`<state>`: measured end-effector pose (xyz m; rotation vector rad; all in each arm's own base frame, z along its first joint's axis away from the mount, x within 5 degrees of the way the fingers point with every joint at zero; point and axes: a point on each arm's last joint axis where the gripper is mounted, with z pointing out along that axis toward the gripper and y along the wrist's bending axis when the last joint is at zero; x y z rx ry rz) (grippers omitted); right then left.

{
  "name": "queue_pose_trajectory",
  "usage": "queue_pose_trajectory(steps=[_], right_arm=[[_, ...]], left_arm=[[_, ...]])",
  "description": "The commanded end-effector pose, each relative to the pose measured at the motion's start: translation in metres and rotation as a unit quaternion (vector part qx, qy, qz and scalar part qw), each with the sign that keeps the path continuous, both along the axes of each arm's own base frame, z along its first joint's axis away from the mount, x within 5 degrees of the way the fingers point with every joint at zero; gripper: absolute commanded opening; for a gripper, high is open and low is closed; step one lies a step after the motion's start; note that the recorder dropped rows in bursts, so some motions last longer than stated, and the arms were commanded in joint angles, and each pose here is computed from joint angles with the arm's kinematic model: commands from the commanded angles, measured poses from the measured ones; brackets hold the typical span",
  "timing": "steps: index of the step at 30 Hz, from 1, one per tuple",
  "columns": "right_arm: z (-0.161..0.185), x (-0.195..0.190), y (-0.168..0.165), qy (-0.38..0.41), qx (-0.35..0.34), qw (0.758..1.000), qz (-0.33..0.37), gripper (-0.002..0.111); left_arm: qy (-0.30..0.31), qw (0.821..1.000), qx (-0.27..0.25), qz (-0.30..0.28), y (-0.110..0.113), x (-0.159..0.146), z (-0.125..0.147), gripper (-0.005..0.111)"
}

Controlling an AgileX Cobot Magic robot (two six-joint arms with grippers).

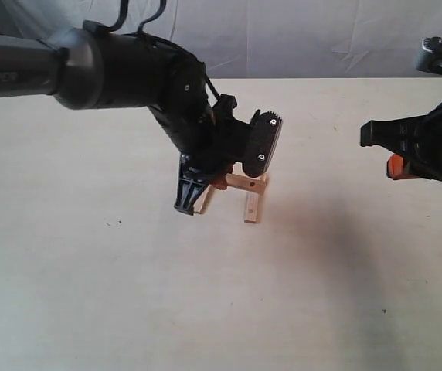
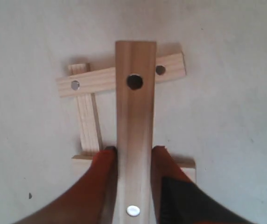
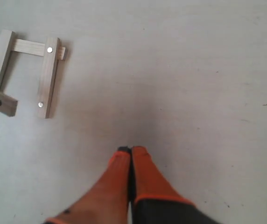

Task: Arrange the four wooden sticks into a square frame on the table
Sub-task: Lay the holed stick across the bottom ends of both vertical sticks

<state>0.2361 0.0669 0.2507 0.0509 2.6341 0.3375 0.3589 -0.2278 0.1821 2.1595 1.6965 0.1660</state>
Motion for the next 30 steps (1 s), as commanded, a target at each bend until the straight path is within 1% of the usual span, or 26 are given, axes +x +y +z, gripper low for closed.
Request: queue_pose_trajectory(steps=[1,5,8,13,19,30], right_arm=[[0.000,-0.001,-0.001,-0.002,-0.003,1.000,0.002,-0.001],[0.001,-0.001,-0.001,-0.006,-0.004,1.000,0.004,-0.001],[0.001,0.000,-0.001,-0.009,-0.003,1.000,0.003,-0.001],[0.001,-0.001,-0.001,-0.008,-0.001,1.000,0.002,-0.001],[0.001,-0.001,-0.001,-0.008,-0.001,1.000,0.002,-0.001],[0.001,0.000,-0.001,-0.012,-0.001,1.000,0.002,-0.001]], left_arm=[[0.028,1.000,0.012,0.004,-0.010,0.009,-0.018,0.000],[0.056,0.998,0.016,0.011,-0.011,0.008,-0.028,0.000],[0.063,0.998,0.017,0.019,-0.010,0.007,-0.029,0.000],[0.059,0.998,0.020,0.017,-0.010,0.008,-0.031,0.000],[0.069,0.997,0.035,0.014,-0.010,0.010,-0.049,0.000],[0.058,0.998,0.032,0.013,-0.011,0.012,-0.049,0.000]])
